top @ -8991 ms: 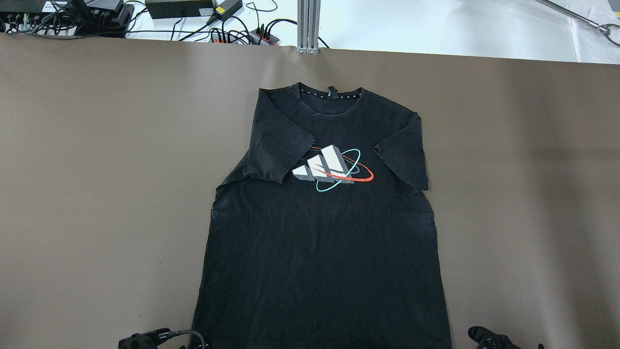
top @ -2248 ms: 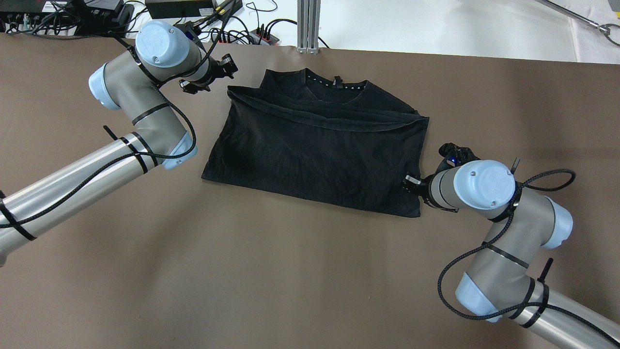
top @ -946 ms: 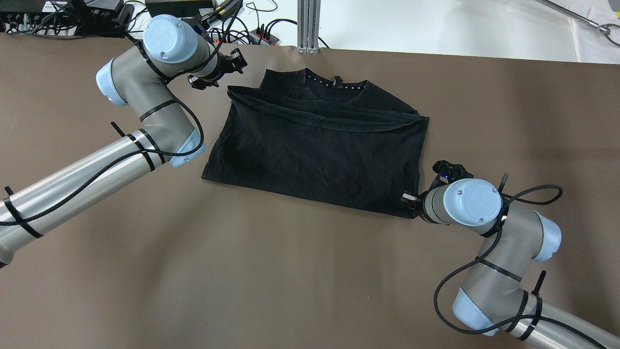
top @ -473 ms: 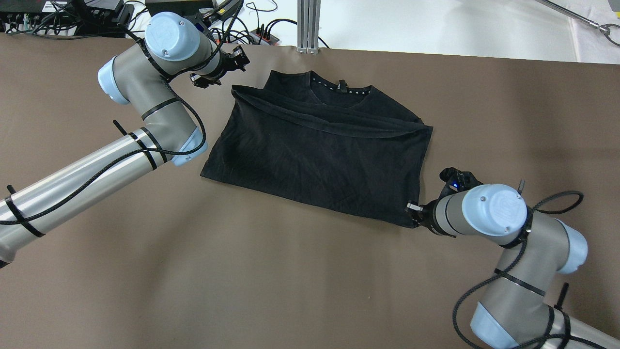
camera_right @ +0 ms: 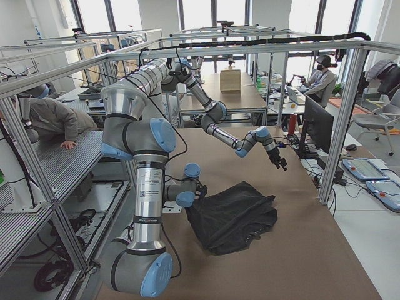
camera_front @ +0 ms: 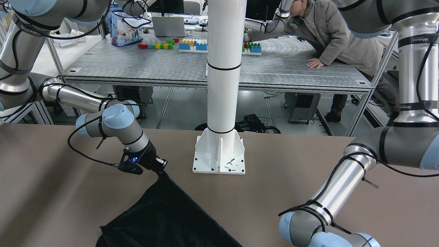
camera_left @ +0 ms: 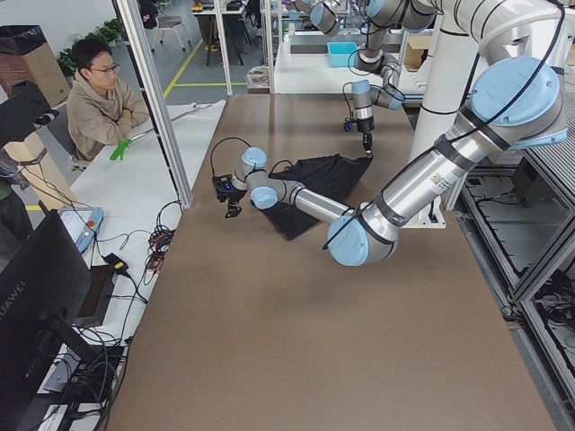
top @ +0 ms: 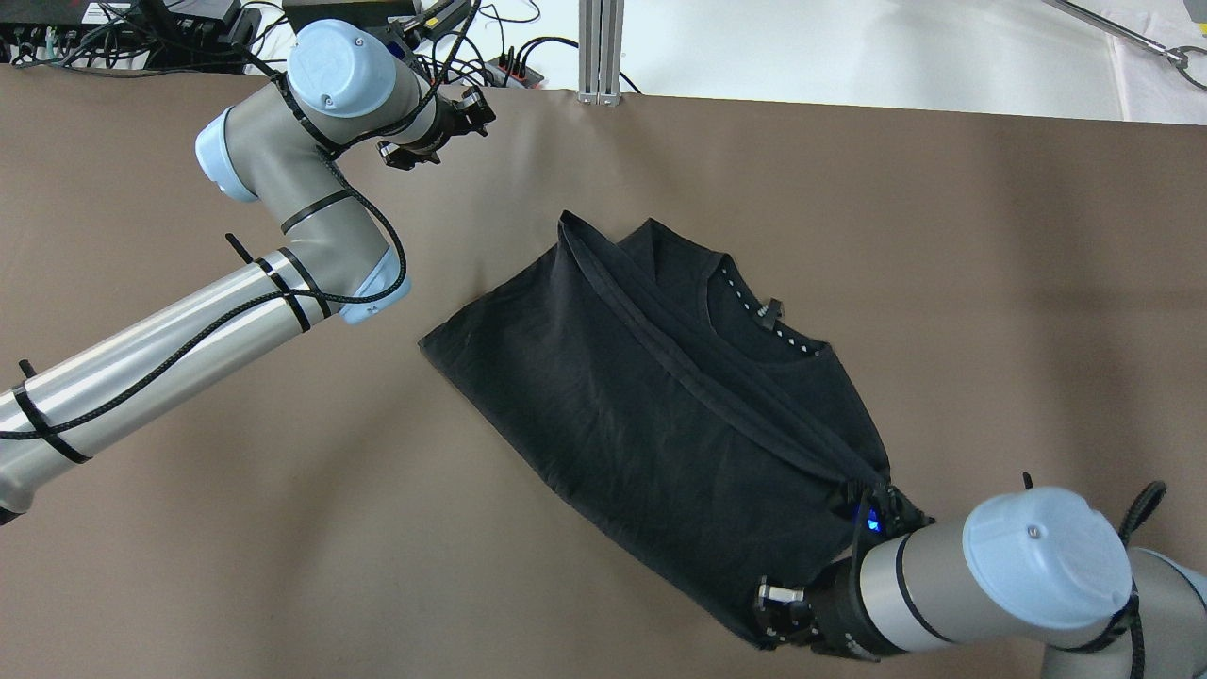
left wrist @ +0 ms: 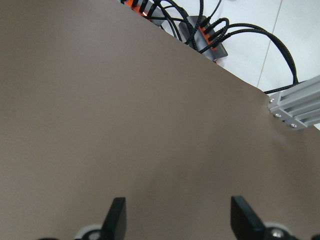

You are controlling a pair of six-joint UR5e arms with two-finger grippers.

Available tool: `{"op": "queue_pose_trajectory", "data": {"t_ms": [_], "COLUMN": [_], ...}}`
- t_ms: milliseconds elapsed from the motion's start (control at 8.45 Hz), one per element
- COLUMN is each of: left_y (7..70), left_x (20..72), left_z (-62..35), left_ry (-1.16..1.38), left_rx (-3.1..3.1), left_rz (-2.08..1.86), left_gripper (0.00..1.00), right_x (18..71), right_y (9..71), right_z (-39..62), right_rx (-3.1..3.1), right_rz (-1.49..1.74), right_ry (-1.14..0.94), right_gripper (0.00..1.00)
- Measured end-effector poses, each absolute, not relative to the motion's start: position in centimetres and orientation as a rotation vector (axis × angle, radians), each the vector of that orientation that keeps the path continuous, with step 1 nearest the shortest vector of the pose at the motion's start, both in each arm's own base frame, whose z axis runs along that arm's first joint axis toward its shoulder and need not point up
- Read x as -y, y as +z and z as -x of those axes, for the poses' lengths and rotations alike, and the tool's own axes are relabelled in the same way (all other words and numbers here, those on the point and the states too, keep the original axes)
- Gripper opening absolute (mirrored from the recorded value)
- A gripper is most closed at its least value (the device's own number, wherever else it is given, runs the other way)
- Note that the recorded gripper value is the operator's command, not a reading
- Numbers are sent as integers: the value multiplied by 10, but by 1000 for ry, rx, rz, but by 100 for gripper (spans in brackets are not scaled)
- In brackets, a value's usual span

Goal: Fold clothes
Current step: 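Move both grippers to the shirt's edges near the collar and grasp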

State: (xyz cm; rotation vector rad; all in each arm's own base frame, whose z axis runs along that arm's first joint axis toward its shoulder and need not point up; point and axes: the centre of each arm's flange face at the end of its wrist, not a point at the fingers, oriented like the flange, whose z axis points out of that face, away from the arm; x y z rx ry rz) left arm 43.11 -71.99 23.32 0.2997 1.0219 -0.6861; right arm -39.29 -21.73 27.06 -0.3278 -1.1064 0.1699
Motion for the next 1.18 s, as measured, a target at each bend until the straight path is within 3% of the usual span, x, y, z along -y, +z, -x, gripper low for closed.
{"op": "queue_pose_trajectory", "data": {"t_ms": [237, 592, 828, 1183], "left_y": [228, 213, 197, 217], "left_x": [718, 706, 663, 558], "left_z": [-435, -443, -454, -454], "left_ry": [-684, -688, -658, -600], "left_rx": [-1030, -1061, -1080, -1108], "left_rz": [-297, -280, -256, -206], "left_gripper": [79, 81, 84, 84], "right_x": [178, 180, 222, 316], "right_y": [260, 265, 271, 274], "right_z": [406, 423, 449, 434], "right_rx": [1117, 1126, 1125, 1129], "right_rz": [377, 310, 217, 86], "right_ry": [87, 167, 259, 447], "right_gripper": [95, 95, 95, 95]}}
